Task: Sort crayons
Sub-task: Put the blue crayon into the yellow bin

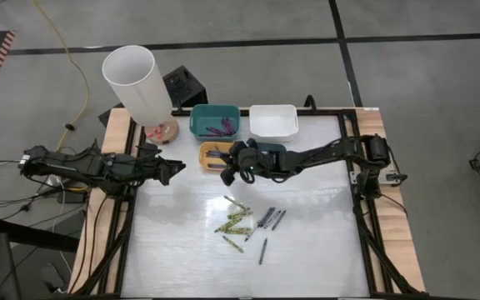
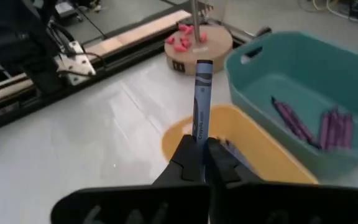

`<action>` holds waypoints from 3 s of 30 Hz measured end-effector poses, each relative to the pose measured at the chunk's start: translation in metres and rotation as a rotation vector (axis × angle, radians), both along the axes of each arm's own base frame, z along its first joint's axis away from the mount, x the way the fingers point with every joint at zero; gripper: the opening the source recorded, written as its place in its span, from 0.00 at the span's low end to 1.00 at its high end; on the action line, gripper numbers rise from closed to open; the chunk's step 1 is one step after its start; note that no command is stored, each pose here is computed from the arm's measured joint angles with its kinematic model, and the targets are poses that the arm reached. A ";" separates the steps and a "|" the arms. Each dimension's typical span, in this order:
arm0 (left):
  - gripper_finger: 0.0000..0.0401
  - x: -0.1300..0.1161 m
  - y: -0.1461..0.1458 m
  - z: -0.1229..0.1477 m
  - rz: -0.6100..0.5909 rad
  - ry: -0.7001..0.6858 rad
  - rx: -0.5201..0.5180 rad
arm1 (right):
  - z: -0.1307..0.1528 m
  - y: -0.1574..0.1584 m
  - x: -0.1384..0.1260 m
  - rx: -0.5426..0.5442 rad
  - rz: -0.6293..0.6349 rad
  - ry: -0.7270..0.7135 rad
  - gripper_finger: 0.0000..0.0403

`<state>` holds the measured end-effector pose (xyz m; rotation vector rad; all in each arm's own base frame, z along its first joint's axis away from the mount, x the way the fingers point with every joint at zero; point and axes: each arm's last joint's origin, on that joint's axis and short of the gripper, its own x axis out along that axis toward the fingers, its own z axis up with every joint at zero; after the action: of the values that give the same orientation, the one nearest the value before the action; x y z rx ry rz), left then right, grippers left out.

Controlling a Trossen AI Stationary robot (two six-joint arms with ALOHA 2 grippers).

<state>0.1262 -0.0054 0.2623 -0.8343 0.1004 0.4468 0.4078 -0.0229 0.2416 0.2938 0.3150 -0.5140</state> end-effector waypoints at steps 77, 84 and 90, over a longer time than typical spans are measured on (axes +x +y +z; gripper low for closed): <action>0.40 -0.002 0.002 -0.004 0.062 0.048 0.028 | -0.049 -0.070 0.049 0.063 0.125 0.434 0.14; 0.40 -0.002 0.002 -0.004 0.062 0.049 0.028 | -0.003 -0.071 0.060 0.060 0.234 0.402 0.15; 0.40 -0.002 0.002 -0.004 0.061 0.048 0.028 | 0.072 -0.062 0.049 0.077 0.345 0.497 0.15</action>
<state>0.1240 -0.0035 0.2581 -0.8010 0.1129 0.5249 0.4565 -0.0850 0.3140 0.1767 0.8537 -0.2266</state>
